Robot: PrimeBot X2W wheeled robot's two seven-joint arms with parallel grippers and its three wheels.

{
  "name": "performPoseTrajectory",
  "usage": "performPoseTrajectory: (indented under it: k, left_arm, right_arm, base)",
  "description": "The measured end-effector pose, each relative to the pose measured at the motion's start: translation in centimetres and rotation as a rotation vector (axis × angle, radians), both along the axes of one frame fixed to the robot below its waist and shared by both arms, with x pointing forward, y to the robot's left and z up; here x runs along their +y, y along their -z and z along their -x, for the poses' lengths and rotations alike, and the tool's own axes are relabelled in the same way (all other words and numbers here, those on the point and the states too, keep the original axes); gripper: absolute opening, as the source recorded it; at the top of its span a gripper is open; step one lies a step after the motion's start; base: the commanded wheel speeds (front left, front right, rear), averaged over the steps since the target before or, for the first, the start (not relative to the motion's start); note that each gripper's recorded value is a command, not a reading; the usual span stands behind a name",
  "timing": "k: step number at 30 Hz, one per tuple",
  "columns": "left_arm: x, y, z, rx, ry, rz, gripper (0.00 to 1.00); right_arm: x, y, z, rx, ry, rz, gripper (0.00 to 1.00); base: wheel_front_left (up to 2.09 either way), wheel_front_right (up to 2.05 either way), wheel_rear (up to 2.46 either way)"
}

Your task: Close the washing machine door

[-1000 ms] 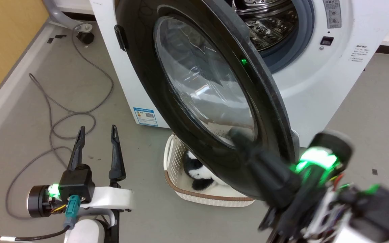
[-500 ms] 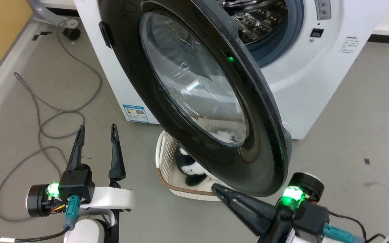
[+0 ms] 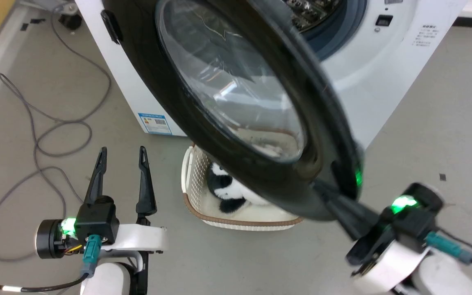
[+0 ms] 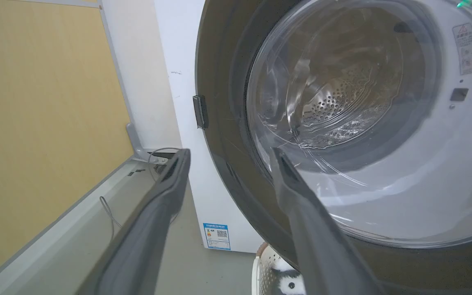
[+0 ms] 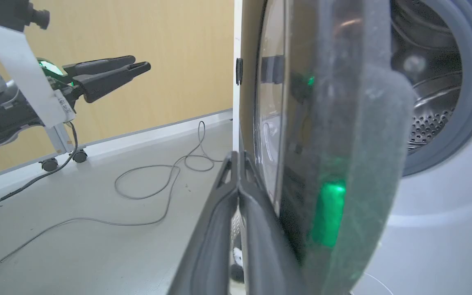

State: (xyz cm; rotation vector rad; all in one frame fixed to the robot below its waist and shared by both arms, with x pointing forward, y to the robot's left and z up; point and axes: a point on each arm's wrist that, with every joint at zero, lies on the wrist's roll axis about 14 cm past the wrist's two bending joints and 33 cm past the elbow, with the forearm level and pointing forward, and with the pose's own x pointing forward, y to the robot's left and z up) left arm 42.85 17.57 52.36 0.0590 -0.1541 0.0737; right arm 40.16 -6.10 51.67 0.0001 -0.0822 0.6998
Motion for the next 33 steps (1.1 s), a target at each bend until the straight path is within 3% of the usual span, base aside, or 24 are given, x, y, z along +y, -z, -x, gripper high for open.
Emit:
performPoseTrajectory:
  k: [11,19,33]
  left_arm:
    - [-1.0,1.5,-2.0,0.024,0.024,0.01,1.0]
    - [-1.9,3.2,-4.3,0.045,0.046,0.022,1.0]
    - [-2.5,6.4,-7.1,0.087,0.063,0.025,1.0]
  right_arm:
    - [-6.2,1.0,-6.1,-0.02,0.203,0.067,0.0]
    - [-8.6,1.4,-11.7,-0.051,0.281,0.117,0.0]
    - [-13.0,1.7,-20.5,-0.076,0.438,0.106,0.0]
  base:
    - [0.0,0.0,0.0]
    - [0.0,0.0,0.0]
    - [0.0,0.0,0.0]
